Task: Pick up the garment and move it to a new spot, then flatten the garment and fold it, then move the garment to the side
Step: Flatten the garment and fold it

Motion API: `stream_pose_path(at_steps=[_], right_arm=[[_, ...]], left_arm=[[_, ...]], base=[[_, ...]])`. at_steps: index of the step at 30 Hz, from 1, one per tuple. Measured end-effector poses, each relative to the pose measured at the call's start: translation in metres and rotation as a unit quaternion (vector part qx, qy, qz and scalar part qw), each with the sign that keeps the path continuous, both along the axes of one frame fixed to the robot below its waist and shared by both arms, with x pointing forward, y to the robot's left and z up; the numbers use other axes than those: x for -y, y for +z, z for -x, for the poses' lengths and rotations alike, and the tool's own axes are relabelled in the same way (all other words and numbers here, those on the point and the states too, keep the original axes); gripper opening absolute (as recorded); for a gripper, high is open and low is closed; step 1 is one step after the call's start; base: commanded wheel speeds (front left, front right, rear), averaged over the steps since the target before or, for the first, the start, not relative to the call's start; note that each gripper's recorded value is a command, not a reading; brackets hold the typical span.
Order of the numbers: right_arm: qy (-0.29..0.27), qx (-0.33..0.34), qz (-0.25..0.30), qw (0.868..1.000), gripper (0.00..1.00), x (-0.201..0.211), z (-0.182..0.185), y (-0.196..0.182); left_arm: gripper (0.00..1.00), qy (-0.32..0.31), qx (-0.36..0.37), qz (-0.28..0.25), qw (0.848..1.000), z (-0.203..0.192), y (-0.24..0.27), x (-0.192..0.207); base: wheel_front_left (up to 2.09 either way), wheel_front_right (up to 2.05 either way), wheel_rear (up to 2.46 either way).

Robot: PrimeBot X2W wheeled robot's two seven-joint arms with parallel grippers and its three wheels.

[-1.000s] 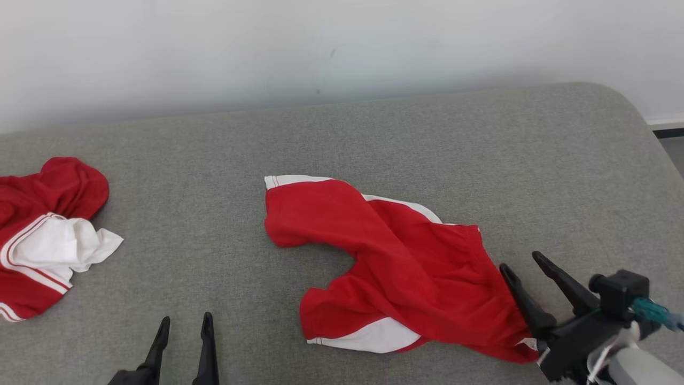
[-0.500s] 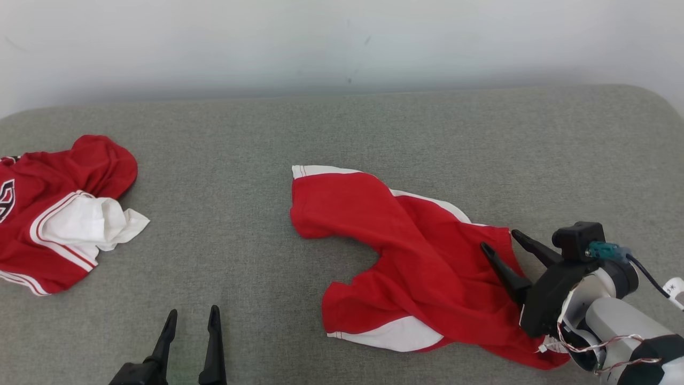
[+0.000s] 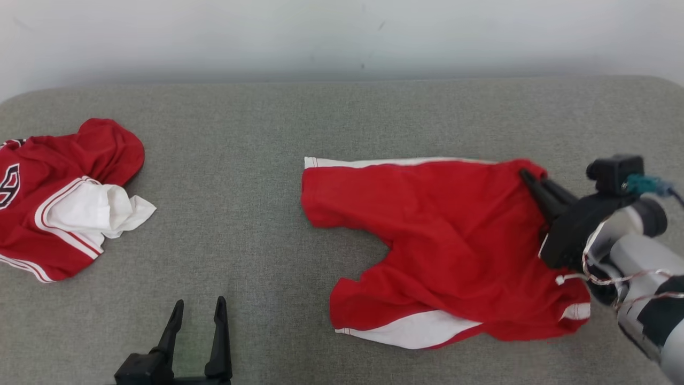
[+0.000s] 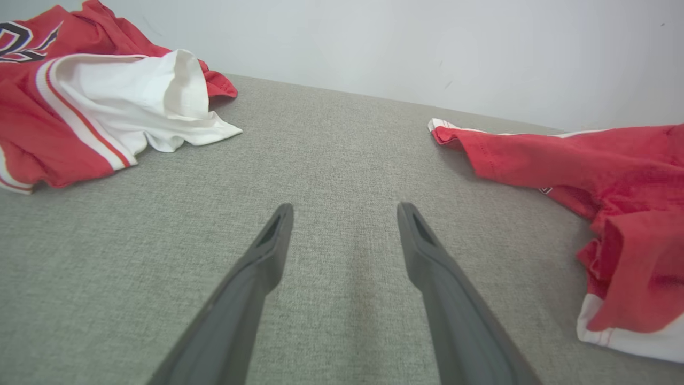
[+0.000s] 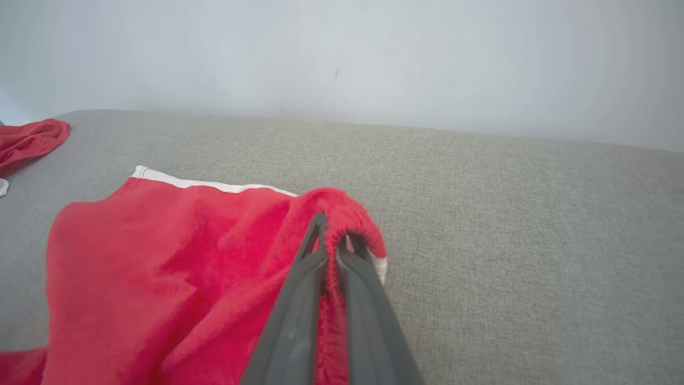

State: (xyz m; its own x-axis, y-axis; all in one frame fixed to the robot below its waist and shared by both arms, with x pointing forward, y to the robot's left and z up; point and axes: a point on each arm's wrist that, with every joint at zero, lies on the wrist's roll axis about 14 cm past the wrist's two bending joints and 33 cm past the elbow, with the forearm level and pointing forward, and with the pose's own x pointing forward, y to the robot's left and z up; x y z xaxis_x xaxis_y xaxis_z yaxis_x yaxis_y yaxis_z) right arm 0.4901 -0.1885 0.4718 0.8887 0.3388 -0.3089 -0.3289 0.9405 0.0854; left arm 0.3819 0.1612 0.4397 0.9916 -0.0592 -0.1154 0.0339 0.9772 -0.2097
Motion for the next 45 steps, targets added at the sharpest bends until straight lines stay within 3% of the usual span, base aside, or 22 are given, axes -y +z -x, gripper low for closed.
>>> stream_pose_path(at_steps=[14, 19, 20, 21, 36, 45], right_arm=[[-0.080, 0.004, -0.032, 0.996, 0.00, 0.023, -0.076, 0.031], [-0.088, -0.001, -0.013, 0.996, 0.00, 0.023, -0.090, 0.027], [-0.086, -0.004, -0.011, 0.996, 0.24, 0.020, -0.091, 0.024], [-0.084, -0.005, -0.009, 0.996, 1.00, 0.017, -0.091, 0.022], [-0.100, 0.048, 0.039, 0.993, 1.00, 0.056, -0.057, 0.040], [-0.131, 0.007, 0.044, 0.990, 1.00, 0.090, -0.013, 0.020]], left_arm=[[1.00, -0.009, -0.010, 0.002, 1.000, -0.009, -0.007, 0.005], [1.00, -0.003, -0.014, 0.004, 1.000, -0.008, -0.009, 0.002], [1.00, -0.001, -0.014, 0.007, 1.000, -0.007, -0.009, 0.002], [1.00, 0.000, -0.016, 0.007, 1.000, -0.007, -0.010, 0.001], [1.00, -0.008, -0.003, 0.002, 1.000, -0.005, -0.001, 0.007], [1.00, -0.042, 0.009, 0.002, 0.999, -0.011, 0.004, 0.027]], base=[[0.00, 0.00, 0.00], [0.00, 0.00, 0.00], [0.00, 0.00, 0.00], [0.00, 0.00, 0.00], [0.00, 0.00, 0.00], [0.00, 0.00, 0.00]])
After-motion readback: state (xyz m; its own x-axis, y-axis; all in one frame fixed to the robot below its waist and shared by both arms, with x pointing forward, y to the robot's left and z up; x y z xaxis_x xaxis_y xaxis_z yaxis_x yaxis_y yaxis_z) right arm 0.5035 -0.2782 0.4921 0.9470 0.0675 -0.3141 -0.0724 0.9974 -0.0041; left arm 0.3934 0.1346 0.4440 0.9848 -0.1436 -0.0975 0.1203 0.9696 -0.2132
